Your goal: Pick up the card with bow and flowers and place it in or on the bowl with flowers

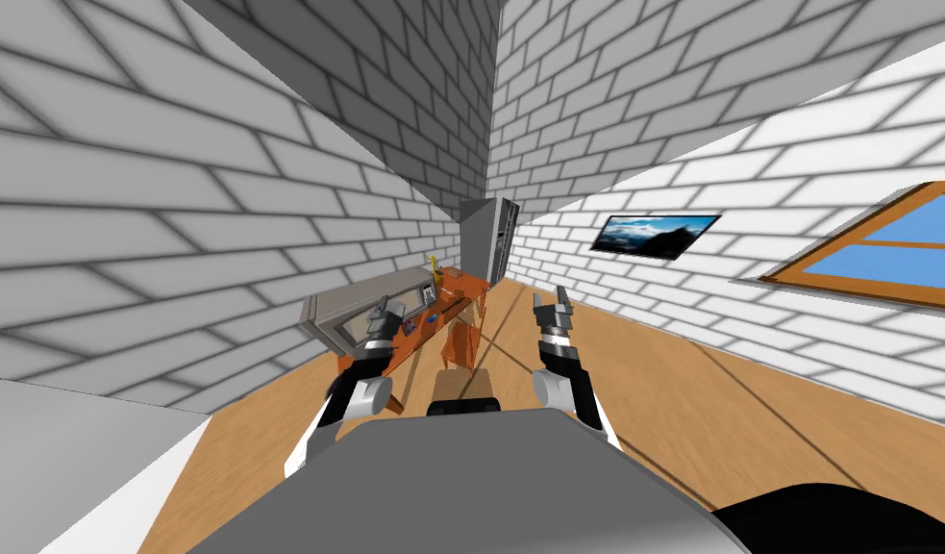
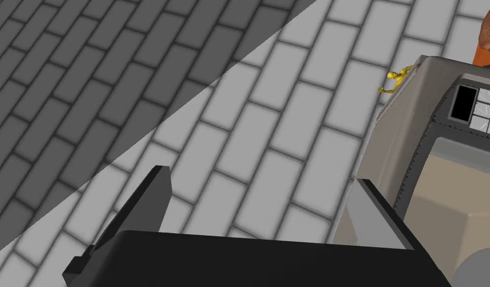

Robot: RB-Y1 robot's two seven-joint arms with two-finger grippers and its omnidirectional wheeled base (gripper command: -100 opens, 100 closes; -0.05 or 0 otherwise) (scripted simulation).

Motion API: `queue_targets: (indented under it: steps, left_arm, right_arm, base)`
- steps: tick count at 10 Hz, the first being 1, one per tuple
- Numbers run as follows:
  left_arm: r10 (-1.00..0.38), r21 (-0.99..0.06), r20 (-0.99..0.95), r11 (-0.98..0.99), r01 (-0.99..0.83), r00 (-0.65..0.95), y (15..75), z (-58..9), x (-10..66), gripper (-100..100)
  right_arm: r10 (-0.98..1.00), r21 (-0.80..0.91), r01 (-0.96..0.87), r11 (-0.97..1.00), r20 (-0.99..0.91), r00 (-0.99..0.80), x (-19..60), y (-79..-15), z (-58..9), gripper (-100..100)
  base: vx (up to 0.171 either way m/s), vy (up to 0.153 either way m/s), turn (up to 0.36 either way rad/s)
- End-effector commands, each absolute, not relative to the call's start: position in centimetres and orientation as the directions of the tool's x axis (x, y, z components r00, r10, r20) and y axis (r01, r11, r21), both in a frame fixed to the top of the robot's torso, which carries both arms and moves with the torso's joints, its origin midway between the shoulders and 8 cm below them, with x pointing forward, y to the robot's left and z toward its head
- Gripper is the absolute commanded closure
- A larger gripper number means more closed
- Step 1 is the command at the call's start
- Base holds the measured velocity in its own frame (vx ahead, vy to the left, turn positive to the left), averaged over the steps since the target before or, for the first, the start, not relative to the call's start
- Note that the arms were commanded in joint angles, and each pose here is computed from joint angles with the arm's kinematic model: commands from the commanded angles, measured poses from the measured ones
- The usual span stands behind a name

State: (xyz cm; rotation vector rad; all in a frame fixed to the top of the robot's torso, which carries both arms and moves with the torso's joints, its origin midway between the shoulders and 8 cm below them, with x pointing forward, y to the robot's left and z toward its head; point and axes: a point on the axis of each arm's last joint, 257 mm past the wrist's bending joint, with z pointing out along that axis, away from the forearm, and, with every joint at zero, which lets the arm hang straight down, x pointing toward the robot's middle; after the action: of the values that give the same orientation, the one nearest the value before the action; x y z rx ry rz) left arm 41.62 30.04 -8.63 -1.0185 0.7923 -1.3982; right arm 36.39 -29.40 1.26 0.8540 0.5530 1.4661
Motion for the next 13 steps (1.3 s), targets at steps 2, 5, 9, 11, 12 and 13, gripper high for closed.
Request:
queue_targets:
  steps: [2, 5, 9, 11, 12, 13]
  left_arm:
    - [-0.985, -0.934, 0.166, -0.143, 0.327, 0.044, 30.2, -11.5, 42.8, -100]
    - [-0.970, -0.951, 0.241, -0.229, 0.207, 0.034, 30.7, -16.3, 44.8, -100]
    - [-0.946, -0.945, 0.322, -0.318, 0.078, 0.046, 31.2, -21.2, 46.5, -100]
    - [-0.930, -0.932, 0.362, -0.362, 0.014, 0.063, 31.7, -24.0, 47.2, -100]
    - [-0.929, -0.932, 0.361, -0.363, -0.011, 0.077, 31.9, -25.3, 47.1, -100]
    - [-0.912, -0.912, 0.402, -0.407, -0.053, 0.085, 32.0, -26.6, 47.8, -100]
  right_arm:
    - [0.983, 0.776, -0.623, -0.096, 0.174, 0.065, 36.4, -29.4, 1.3, 0]
    - [0.983, 0.776, -0.623, -0.096, 0.174, 0.066, 36.4, -29.4, 1.3, 0]
    - [0.983, 0.776, -0.623, -0.096, 0.174, 0.066, 36.4, -29.4, 1.3, 0]
    - [0.983, 0.776, -0.623, -0.096, 0.174, 0.066, 36.4, -29.4, 1.3, 0]
    - [0.983, 0.776, -0.623, -0.096, 0.174, 0.065, 36.4, -29.4, 1.3, 0]
    - [0.983, 0.776, -0.623, -0.096, 0.174, 0.066, 36.4, -29.4, 1.3, 0]
  base:
    - [-0.056, 0.048, -0.140]
    - [-0.066, 0.071, -0.149]
    - [-0.059, 0.072, -0.169]
    - [-0.059, 0.070, -0.160]
    - [-0.068, 0.073, -0.114]
    - [-0.090, 0.098, -0.234]
